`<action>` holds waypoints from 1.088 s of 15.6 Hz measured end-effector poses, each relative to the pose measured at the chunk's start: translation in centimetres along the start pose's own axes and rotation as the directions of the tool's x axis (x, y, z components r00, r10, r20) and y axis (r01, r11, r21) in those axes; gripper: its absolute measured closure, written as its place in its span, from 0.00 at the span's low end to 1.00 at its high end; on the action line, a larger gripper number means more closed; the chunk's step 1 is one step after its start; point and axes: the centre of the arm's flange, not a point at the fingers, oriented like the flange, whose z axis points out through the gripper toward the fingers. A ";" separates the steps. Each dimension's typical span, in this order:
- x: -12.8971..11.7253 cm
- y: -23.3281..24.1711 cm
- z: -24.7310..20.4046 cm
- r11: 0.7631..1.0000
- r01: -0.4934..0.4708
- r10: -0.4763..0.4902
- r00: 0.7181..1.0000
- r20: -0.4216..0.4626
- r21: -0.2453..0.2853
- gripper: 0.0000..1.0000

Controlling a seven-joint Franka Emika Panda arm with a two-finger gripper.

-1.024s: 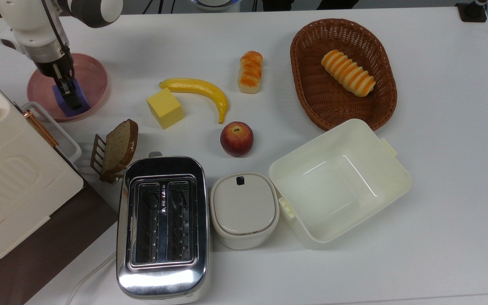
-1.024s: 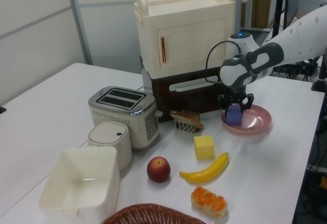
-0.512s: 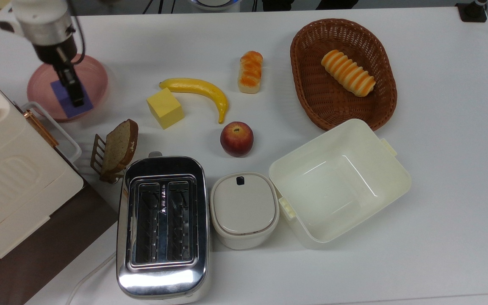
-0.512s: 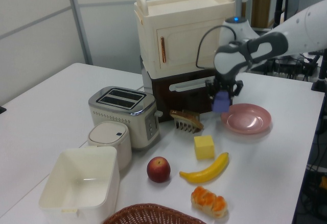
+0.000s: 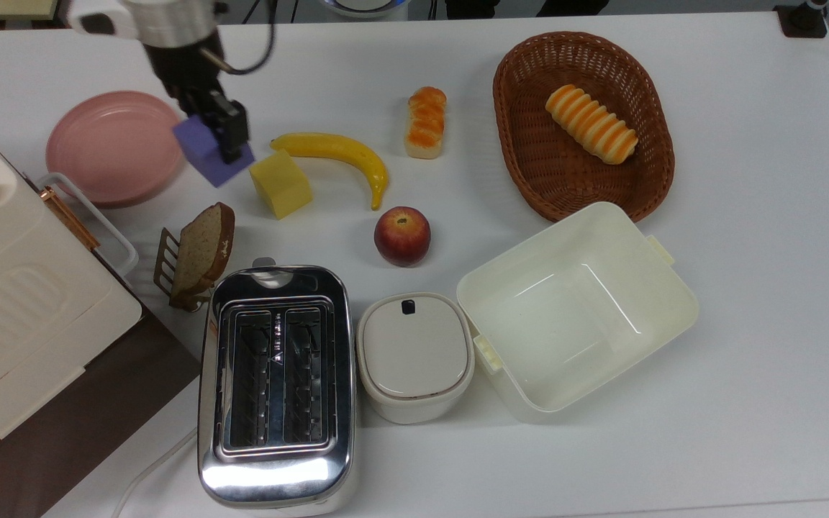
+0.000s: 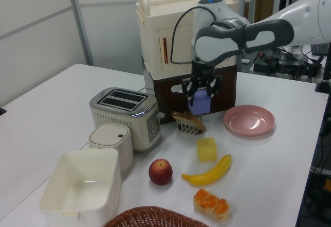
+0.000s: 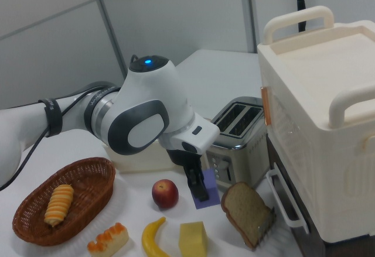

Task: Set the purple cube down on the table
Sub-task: 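Carry the purple cube past the cheese block toward the apple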

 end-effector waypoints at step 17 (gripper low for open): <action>-2.8 -6.3 -1.7 0.980 0.190 -0.187 0.981 -0.056 0.056 0.09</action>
